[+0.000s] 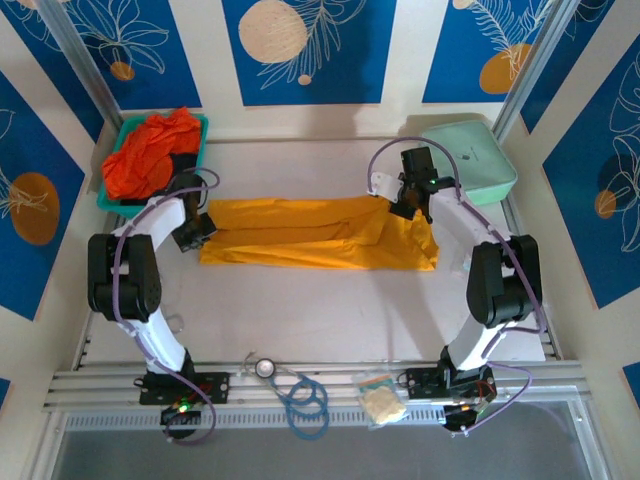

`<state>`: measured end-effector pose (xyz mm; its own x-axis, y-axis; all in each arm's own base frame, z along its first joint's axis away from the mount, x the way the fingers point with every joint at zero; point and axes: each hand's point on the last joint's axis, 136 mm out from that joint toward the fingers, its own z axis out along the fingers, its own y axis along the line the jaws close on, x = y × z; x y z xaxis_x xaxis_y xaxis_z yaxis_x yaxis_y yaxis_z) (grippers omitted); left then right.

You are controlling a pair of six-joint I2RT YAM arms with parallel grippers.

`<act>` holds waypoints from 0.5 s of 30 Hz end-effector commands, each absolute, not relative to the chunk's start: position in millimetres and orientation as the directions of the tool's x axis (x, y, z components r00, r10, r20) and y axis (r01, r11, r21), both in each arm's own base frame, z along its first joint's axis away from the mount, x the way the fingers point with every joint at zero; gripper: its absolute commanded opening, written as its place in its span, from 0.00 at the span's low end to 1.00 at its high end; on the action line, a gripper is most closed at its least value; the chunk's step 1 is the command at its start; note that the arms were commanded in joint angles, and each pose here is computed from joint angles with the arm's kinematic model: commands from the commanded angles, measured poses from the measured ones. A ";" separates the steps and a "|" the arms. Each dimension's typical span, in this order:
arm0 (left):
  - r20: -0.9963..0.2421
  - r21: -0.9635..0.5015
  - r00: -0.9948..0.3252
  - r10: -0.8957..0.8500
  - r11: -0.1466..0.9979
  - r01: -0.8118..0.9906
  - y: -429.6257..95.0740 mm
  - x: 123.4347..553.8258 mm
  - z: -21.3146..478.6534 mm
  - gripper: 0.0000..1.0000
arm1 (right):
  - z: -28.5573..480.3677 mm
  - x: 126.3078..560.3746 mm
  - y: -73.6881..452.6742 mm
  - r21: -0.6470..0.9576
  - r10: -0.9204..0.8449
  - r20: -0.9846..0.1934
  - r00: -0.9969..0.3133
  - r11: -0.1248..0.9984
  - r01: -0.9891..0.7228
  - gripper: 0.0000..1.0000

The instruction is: Fold and stack the t-shirts

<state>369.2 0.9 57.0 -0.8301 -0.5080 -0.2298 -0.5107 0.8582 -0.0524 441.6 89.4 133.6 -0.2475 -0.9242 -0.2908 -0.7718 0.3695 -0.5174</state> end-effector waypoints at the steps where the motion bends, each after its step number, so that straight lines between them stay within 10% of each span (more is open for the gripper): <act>1: -0.216 -0.020 -0.831 -0.512 0.853 -0.521 4.6 369.2 53.6 0.00 | 135.3 454.8 85.5 -0.510 -0.892 -0.330 -0.310 0.444 -0.737 0.00; 15: -0.207 -0.009 -0.828 -0.521 0.848 -0.531 5.6 373.4 45.8 0.02 | 127.9 474.3 81.3 -0.509 -0.859 -0.350 -0.373 0.509 -0.695 0.00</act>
